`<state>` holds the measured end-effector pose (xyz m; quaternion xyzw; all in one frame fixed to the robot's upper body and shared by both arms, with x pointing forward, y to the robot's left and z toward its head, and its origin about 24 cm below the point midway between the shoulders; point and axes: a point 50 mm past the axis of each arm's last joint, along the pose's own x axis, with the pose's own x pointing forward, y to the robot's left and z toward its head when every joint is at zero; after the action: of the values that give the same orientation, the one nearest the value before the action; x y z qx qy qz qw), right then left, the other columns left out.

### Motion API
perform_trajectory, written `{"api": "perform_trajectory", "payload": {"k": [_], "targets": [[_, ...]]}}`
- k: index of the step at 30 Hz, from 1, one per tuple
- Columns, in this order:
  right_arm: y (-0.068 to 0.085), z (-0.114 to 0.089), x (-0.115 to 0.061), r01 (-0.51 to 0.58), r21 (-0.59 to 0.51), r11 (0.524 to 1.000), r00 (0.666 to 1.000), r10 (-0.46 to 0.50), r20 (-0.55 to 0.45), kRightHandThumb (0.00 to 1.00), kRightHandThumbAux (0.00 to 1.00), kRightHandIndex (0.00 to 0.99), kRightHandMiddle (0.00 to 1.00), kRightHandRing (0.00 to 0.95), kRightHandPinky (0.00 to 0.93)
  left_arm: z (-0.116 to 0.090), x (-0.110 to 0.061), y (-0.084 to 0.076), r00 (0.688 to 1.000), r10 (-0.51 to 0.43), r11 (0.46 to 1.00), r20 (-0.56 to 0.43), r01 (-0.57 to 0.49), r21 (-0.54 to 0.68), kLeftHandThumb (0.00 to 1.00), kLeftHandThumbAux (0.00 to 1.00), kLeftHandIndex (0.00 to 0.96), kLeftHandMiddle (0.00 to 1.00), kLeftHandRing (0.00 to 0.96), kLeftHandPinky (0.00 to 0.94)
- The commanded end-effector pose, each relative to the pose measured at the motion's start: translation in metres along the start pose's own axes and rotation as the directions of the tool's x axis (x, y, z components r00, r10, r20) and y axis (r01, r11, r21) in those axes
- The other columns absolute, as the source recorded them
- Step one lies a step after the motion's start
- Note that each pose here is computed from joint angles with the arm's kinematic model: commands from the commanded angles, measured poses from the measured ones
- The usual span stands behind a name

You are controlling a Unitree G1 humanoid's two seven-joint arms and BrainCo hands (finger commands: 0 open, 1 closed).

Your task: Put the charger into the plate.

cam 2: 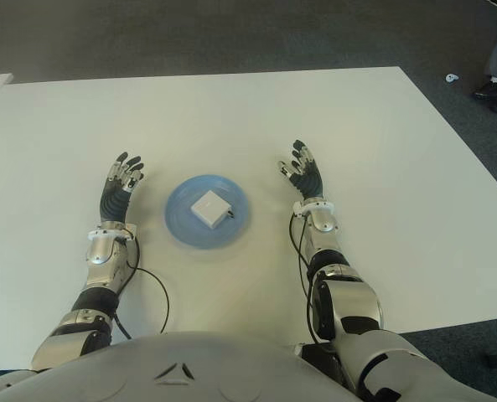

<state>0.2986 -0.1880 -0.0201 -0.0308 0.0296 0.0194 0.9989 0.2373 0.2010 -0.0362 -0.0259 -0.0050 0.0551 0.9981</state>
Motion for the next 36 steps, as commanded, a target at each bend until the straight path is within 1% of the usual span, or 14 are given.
{"api": "perform_trajectory", "payload": {"k": [1, 12, 19, 36], "targets": [[0.0119, -0.0448, -0.0337, -0.045, -0.005, 0.999, 0.978, 0.043, -0.205, 0.081, 0.814, 0.000, 0.000, 0.000, 0.020, -0.0477, -0.0482, 0.0013, 0.966, 0.032, 0.998, -0.257, -0.045, -0.044, 0.000, 0.529, 0.045, 0.174, 0.165, 0.161], [0.0133, -0.0448, -0.0352, -0.092, -0.065, 0.994, 0.975, 0.077, -0.210, 0.094, 0.793, 0.000, 0.000, 0.000, 0.021, -0.0477, -0.0463, 0.0014, 0.965, 0.032, 0.998, -0.261, -0.046, -0.044, 0.000, 0.528, 0.052, 0.176, 0.166, 0.171], [0.0128, -0.0458, -0.0365, -0.115, -0.082, 0.990, 0.971, 0.095, -0.219, 0.093, 0.790, 0.000, 0.000, 0.000, 0.015, -0.0480, -0.0460, 0.0013, 0.964, 0.035, 0.998, -0.264, -0.047, -0.041, 0.000, 0.529, 0.044, 0.164, 0.154, 0.148], [0.0162, -0.0492, -0.0411, -0.160, -0.043, 0.986, 0.962, 0.146, -0.229, 0.078, 0.800, 0.000, 0.000, 0.000, 0.006, -0.0470, -0.0437, 0.0042, 0.965, 0.038, 0.998, -0.261, -0.050, -0.039, 0.000, 0.530, 0.030, 0.130, 0.127, 0.142]]}}
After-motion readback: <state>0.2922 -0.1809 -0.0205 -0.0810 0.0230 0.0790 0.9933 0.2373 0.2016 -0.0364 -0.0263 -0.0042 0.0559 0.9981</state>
